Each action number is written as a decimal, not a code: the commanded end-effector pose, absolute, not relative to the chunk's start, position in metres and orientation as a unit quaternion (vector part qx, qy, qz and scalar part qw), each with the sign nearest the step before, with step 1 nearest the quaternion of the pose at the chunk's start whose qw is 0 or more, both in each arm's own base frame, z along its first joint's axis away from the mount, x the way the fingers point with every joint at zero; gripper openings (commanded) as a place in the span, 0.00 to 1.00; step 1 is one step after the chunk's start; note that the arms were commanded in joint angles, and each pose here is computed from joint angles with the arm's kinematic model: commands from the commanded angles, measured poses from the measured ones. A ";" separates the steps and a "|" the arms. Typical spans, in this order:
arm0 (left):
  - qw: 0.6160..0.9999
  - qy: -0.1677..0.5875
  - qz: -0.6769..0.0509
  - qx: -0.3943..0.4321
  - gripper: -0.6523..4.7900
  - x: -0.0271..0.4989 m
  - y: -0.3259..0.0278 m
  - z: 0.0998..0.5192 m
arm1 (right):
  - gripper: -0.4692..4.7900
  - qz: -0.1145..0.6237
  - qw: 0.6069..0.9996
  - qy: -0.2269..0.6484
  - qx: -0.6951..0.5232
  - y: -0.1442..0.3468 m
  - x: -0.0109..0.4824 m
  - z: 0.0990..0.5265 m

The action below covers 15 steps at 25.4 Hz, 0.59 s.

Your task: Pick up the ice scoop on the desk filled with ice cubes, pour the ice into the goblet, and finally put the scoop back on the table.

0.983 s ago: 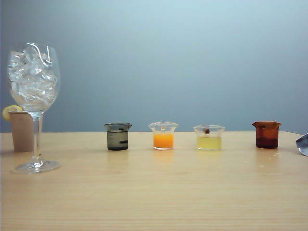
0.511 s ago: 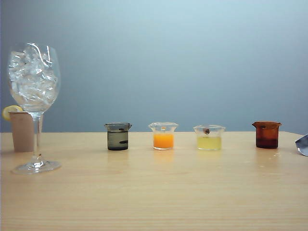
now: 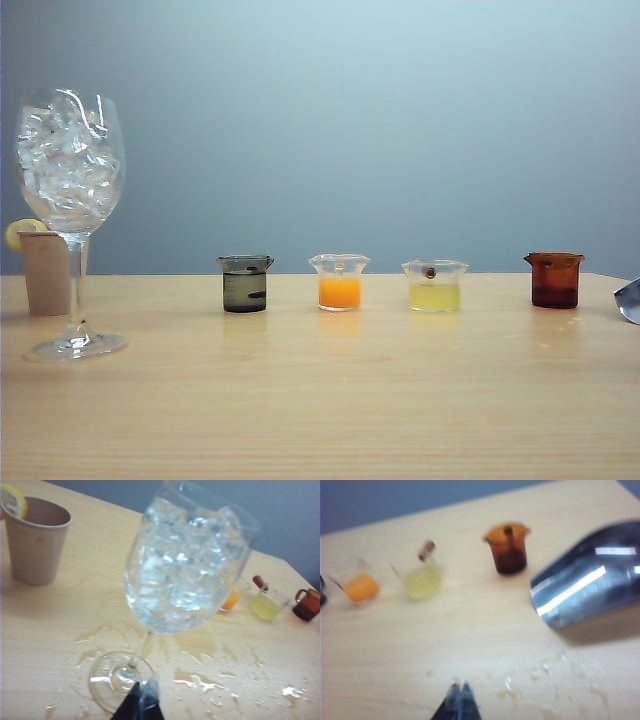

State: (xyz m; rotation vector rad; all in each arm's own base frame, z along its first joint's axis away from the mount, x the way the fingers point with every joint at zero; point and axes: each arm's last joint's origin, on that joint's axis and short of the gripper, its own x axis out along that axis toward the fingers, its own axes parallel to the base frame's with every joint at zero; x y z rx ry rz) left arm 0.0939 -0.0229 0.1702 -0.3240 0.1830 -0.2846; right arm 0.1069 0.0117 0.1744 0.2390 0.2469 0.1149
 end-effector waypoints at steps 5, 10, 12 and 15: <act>0.982 0.052 -0.130 -0.126 0.11 0.098 -0.023 0.160 | 0.07 0.047 0.987 0.100 0.113 0.011 0.110 0.152; 0.979 0.064 -0.147 -0.123 0.11 0.098 -0.024 0.158 | 0.07 0.049 0.990 0.102 0.088 0.011 0.110 0.148; 0.979 0.064 -0.147 -0.123 0.11 0.098 -0.024 0.158 | 0.07 0.052 0.990 0.103 0.086 0.011 0.110 0.148; 0.979 0.064 -0.147 -0.123 0.11 0.098 -0.024 0.158 | 0.12 0.052 0.990 0.102 0.087 0.011 0.109 0.148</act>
